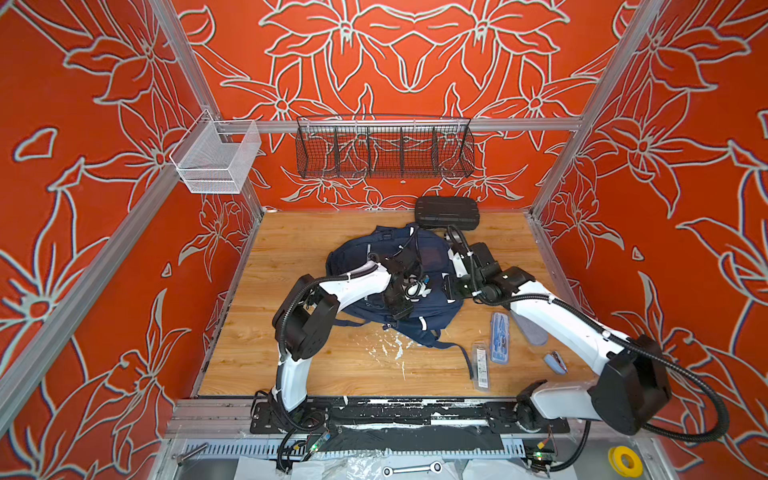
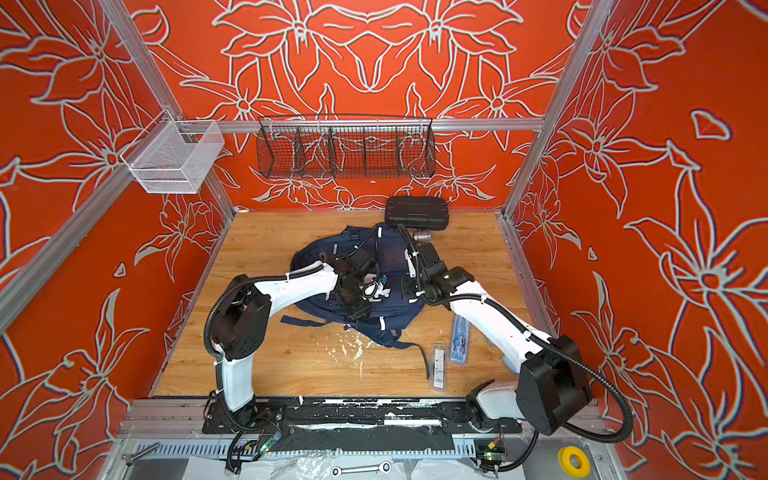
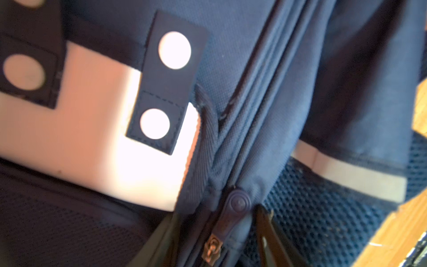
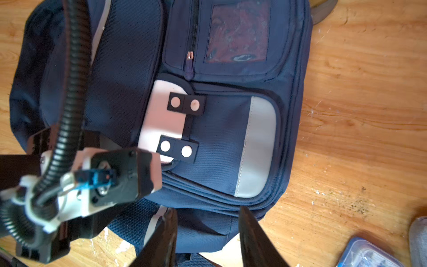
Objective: Pack the student bag
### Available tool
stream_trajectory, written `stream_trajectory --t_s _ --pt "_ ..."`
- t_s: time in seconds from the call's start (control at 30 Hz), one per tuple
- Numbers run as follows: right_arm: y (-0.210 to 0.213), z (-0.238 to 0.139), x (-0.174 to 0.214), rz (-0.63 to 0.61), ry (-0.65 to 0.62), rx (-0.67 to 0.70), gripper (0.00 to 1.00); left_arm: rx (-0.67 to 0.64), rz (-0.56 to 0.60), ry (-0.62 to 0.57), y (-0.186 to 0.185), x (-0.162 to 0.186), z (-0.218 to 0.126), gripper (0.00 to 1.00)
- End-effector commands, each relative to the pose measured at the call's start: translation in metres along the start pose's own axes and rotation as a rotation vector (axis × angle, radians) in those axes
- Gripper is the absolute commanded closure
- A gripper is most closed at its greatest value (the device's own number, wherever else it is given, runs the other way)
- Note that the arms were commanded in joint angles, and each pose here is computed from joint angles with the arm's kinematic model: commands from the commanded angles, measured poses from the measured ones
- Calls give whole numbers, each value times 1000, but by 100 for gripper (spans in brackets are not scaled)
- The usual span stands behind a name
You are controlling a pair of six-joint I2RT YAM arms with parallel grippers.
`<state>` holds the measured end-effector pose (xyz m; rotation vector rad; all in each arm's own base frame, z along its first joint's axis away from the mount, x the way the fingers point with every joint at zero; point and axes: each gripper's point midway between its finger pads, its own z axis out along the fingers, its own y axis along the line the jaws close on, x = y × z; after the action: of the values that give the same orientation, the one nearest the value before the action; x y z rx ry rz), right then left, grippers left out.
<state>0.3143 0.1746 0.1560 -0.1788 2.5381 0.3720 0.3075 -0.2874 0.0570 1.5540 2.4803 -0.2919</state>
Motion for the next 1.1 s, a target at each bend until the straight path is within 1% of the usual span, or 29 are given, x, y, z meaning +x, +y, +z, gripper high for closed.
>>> stream_trajectory --t_s 0.0,0.13,0.33,0.4,0.47,0.5,0.6,0.67,0.73,0.87,1.07 --pt "-7 -2 0 28 -16 25 54 -3 110 -44 -6 -16 6 50" --pt "-7 -3 0 33 -20 27 54 -20 130 -82 -9 -22 2 56" --pt "-8 -5 -1 34 -29 30 54 -30 113 -123 -7 -34 -8 68" --pt "-8 -5 -1 37 -28 31 54 -28 103 -136 -8 -36 -11 69" --pt "-8 -6 0 41 -29 28 54 -19 87 -155 -10 -39 -14 69" --pt "-8 -6 1 42 -29 26 54 -14 82 -160 -11 -39 -15 67" --pt "-7 -7 3 49 -33 15 54 -1 49 -181 -14 -41 -22 54" --pt "-8 -9 4 52 -41 13 54 12 33 -202 -17 -43 -30 49" --pt "-8 -11 5 54 -51 8 54 17 31 -223 -19 -46 -36 48" --pt "-10 -9 12 60 -42 6 54 19 35 -219 -16 -48 -37 50" --pt "-10 -10 18 65 -30 2 54 43 18 -137 -13 -42 -20 59"
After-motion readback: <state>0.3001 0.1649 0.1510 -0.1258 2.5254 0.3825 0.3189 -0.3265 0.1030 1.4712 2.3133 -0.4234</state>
